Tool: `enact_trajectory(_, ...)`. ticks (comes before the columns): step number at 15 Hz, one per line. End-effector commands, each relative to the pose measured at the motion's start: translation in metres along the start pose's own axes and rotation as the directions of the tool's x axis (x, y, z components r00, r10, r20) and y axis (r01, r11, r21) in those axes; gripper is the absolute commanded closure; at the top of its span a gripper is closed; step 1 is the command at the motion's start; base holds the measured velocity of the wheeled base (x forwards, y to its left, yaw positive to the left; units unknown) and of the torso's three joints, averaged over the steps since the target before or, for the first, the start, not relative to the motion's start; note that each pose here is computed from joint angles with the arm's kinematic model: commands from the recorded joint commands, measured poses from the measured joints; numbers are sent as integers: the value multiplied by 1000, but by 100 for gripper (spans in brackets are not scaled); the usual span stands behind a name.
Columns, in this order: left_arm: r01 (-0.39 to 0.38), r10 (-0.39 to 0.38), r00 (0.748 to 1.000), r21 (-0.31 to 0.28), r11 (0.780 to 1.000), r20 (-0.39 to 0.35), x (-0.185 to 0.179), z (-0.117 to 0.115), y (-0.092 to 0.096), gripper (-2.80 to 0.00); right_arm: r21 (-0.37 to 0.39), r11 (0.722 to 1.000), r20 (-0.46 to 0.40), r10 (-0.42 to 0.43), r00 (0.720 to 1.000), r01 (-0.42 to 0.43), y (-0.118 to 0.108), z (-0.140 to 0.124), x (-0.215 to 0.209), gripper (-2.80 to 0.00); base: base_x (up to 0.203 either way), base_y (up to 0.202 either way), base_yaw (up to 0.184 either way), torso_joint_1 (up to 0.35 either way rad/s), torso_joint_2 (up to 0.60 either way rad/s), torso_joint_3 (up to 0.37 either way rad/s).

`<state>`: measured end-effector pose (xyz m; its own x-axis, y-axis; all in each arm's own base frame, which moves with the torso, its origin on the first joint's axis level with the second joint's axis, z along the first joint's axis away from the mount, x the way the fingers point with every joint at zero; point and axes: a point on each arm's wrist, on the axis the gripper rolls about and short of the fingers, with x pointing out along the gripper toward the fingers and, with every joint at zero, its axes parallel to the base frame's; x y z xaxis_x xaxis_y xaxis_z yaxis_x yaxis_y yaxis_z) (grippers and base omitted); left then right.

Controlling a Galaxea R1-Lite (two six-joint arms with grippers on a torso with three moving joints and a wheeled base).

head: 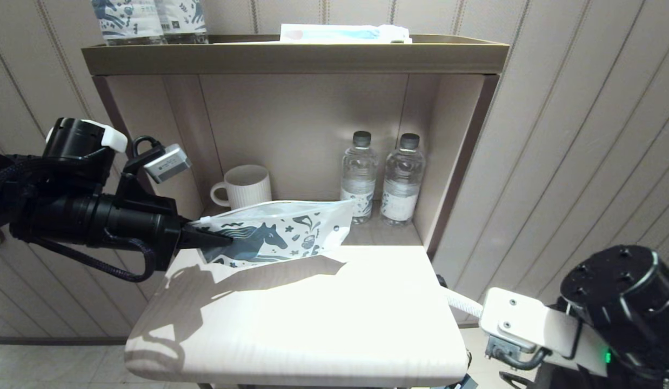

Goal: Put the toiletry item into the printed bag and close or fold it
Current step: Pick up the comb

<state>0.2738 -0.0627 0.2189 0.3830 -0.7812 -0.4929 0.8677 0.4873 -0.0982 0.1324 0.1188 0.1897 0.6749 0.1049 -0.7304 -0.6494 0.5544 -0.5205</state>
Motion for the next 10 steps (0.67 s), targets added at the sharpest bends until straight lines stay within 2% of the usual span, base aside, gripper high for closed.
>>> enact_trajectory(1, 4, -4, 1000, 2, 1000, 2, 0, -1, 0, 0, -22, 1000, -46, 1, 999, -2, 4, 3, 11, -280, 0, 0, 0, 0, 0, 0)
enact_trajectory(4, 7, -7, 1000, 1, 1000, 4, 1, -1, 0, 0, -4, 1000, -14, -28, 1000, 27, 4, 14, 23, -280, 0, 0, 0, 0, 0, 0)
enact_trajectory(10, 10, -10, 1000, 0, 1000, 2, 1, -2, 0, 0, 4, 999, -59, -51, 997, 52, 3, 17, 39, -280, 0, 0, 0, 0, 0, 0)
